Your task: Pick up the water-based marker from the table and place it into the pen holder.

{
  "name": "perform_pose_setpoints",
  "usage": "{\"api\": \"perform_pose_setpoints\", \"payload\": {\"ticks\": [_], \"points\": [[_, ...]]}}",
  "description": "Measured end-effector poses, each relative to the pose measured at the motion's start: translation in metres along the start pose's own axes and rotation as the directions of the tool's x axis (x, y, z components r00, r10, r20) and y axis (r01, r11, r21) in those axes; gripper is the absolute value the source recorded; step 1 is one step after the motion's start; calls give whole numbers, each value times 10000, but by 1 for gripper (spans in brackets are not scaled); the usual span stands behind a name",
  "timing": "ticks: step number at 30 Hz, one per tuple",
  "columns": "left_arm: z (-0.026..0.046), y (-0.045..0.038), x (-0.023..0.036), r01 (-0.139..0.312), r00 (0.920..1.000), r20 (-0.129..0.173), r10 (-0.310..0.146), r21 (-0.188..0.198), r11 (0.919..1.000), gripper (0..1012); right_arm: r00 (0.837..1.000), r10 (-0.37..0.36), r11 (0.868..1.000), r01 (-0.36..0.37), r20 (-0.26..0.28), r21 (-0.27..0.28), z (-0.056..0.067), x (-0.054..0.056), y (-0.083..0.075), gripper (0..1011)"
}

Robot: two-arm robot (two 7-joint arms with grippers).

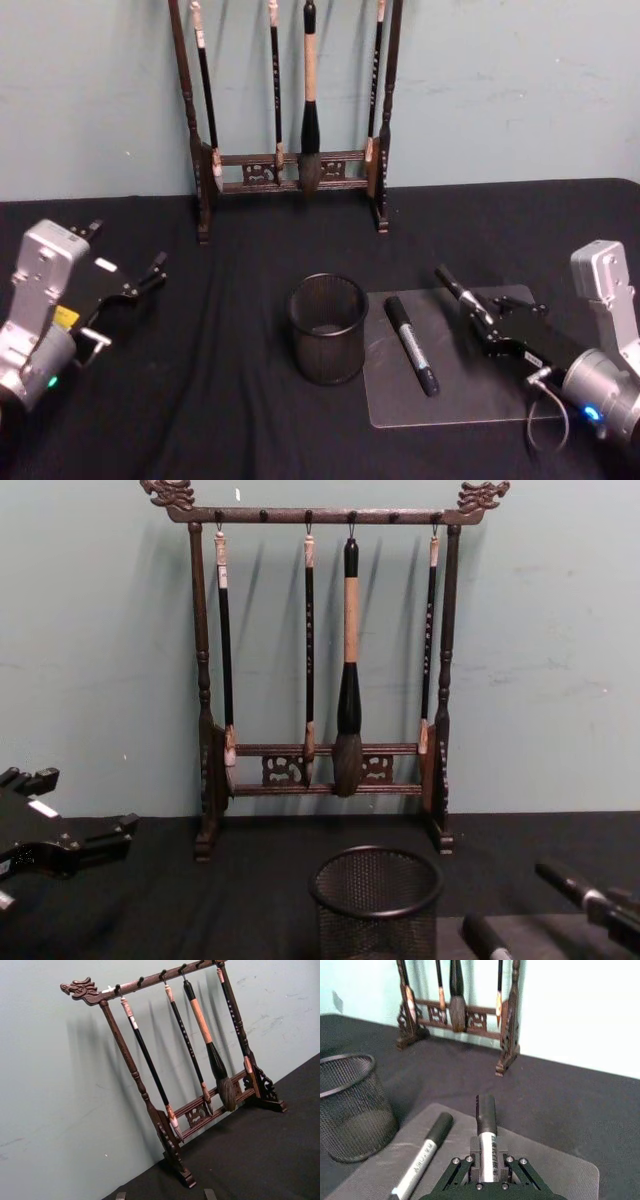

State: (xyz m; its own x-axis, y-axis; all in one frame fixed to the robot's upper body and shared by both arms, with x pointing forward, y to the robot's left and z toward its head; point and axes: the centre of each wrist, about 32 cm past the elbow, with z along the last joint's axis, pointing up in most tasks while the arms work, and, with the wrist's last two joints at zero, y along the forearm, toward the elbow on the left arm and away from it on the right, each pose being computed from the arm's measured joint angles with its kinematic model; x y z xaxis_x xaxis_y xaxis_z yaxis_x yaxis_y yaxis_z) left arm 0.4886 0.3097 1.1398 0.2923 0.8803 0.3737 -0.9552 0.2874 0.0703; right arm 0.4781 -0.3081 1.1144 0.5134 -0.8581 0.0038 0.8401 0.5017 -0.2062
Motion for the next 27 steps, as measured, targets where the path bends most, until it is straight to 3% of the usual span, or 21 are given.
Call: {"api": "perform_pose_setpoints", "payload": {"ticks": [14,27], "points": [[0,0,0,-1,10000,0,1,0,10000,1009,9977,664,9909,-648,-98,1176,18,14,-80,194],[0,0,0,0,10000,0,0,0,10000,1009,9921,1171,9699,-1242,461,2094,60,2,-120,194]]}}
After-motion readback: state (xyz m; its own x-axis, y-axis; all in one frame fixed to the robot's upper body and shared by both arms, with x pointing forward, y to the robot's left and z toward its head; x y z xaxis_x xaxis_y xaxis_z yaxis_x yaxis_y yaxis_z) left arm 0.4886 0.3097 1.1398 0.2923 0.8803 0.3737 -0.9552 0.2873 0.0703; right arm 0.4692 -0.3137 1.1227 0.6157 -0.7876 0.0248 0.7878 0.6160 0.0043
